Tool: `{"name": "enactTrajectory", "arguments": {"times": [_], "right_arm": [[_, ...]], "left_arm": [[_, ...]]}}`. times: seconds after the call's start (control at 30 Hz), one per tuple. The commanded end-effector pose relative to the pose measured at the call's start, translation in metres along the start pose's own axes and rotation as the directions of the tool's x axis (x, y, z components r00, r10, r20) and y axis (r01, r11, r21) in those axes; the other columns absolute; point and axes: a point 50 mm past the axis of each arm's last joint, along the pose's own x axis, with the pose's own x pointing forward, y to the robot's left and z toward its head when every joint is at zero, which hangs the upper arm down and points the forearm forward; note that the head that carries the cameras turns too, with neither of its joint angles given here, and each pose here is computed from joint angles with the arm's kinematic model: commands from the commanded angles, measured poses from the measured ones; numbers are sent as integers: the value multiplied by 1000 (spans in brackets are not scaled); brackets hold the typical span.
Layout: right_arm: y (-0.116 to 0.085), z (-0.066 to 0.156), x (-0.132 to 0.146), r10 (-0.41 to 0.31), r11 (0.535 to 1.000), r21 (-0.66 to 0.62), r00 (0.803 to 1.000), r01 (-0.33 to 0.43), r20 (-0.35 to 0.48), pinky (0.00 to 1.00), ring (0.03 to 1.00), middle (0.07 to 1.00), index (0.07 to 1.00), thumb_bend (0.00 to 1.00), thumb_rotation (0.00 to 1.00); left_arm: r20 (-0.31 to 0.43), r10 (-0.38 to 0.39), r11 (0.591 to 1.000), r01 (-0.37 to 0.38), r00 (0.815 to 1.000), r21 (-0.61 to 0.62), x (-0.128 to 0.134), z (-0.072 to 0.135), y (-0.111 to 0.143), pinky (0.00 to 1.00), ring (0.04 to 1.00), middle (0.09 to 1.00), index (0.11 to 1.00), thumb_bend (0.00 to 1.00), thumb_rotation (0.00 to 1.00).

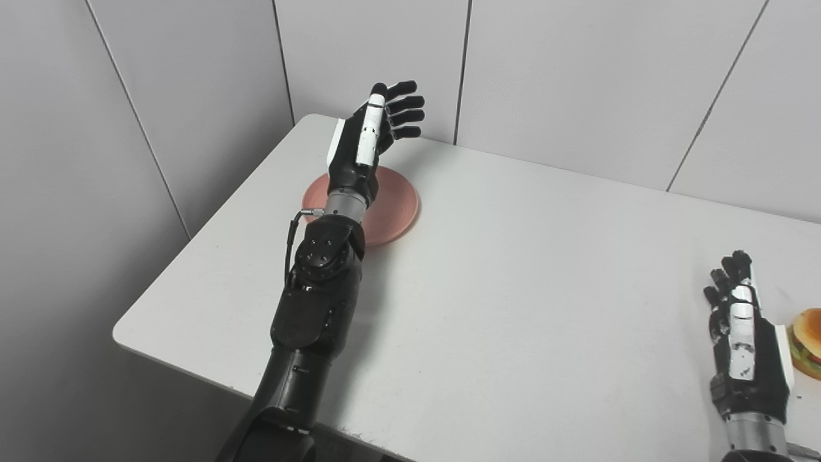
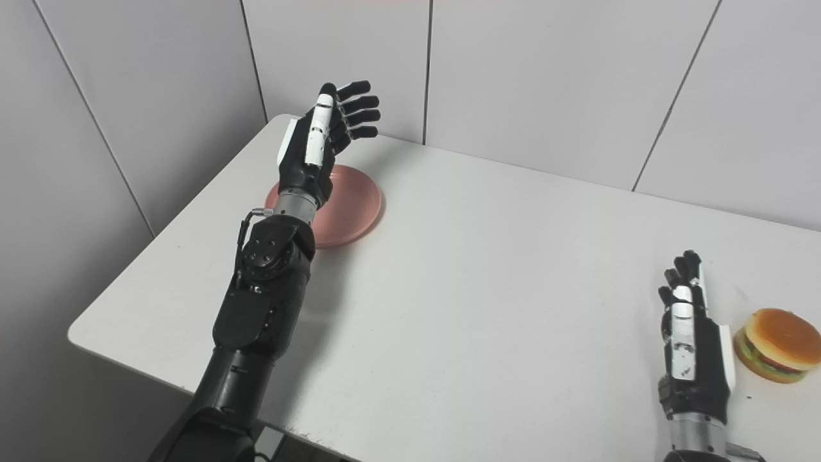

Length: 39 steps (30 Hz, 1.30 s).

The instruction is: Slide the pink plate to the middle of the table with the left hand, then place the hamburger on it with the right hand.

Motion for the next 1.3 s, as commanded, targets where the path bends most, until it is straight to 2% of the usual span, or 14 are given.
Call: {"name": "enactTrajectory", "arguments": {"times": [0.0, 0.3, 0.5, 0.73, 0.9, 1.1, 1.27], "right_arm": [[-4, -2, -7, -9, 1000, 10, 1000, 8, 20, 1000, 996, 1000, 1000, 476, 956], [-7, -1, -9, -5, 1000, -4, 1000, 5, 10, 1000, 996, 1000, 1000, 515, 955], [-7, -1, -9, -3, 1000, -5, 1000, 3, 11, 1000, 998, 1000, 1000, 512, 953], [-5, 1, -10, 1, 1000, -5, 1000, -1, 6, 1000, 995, 1000, 1000, 497, 971], [-4, 1, -10, -3, 1000, 10, 1000, 3, 2, 1000, 996, 1000, 1000, 489, 952], [-2, 1, -10, -4, 1000, 14, 1000, 4, 10, 1000, 996, 1000, 1000, 487, 945], [-2, 1, -10, -7, 1000, 10, 1000, 7, 7, 1000, 993, 1000, 1000, 487, 954]], "left_arm": [[78, 3, 1000, -4, 997, 13, 21, 24, 5, 629, 689, 690, 671, 495, 1000], [60, 95, 994, -99, 994, 56, 54, 31, 51, 650, 678, 671, 657, 474, 1000], [55, 104, 989, -109, 993, 98, 63, 25, 78, 680, 699, 686, 669, 437, 1000], [30, 129, 985, -131, 991, 111, 71, 17, 107, 715, 739, 718, 693, 463, 1000], [10, 170, 978, -170, 985, 122, 73, 16, 117, 720, 740, 722, 696, 480, 1000], [-18, 166, 978, -162, 986, 131, 74, 8, 129, 740, 751, 743, 721, 461, 1000], [-43, 138, 980, -130, 989, 152, 70, -3, 137, 823, 801, 773, 751, 488, 1000]]}}
